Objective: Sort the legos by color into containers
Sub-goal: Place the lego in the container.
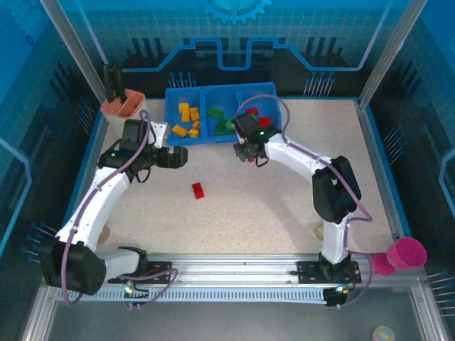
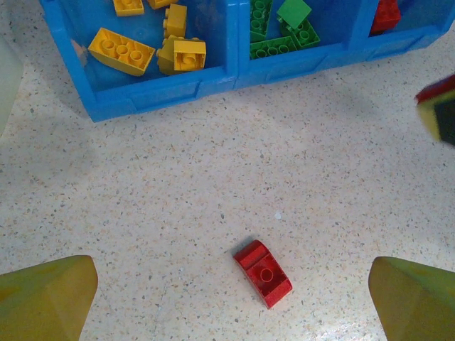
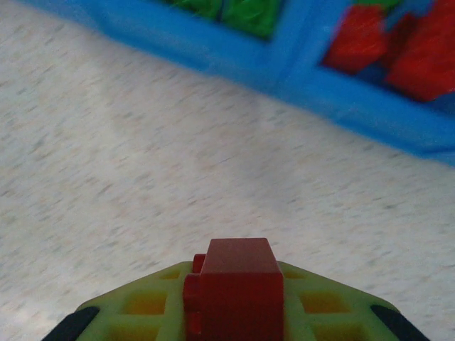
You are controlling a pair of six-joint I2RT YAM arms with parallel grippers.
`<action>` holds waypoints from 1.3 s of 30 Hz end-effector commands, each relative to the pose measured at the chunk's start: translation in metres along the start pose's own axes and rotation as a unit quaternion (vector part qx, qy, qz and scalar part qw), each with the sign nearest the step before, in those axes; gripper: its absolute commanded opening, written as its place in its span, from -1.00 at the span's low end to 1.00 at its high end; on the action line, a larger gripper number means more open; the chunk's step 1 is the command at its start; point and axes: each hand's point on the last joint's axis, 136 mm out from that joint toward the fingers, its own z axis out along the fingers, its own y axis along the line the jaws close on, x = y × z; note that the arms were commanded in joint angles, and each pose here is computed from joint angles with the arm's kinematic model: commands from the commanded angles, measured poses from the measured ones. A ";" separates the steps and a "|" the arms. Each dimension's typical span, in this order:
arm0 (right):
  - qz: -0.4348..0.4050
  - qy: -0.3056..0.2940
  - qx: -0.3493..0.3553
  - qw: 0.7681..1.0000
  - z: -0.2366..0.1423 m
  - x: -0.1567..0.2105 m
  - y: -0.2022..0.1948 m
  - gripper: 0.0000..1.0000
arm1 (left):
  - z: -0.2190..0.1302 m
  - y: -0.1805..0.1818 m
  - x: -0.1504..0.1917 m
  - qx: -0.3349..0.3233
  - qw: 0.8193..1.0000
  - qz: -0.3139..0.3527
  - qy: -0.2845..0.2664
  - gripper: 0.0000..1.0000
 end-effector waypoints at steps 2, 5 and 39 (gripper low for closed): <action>0.001 -0.068 0.065 0.996 0.005 -0.050 -0.052 -0.55 | -0.001 -0.001 -0.001 0.007 1.000 -0.005 -0.005 0.98; 0.017 -0.098 0.067 0.993 0.017 -0.070 -0.065 -0.55 | -0.001 0.001 -0.001 0.001 1.000 -0.005 -0.006 0.98; 0.067 -0.124 0.079 0.987 0.127 -0.123 -0.125 -0.51 | 0.025 0.013 -0.022 -0.028 0.999 -0.029 0.032 0.98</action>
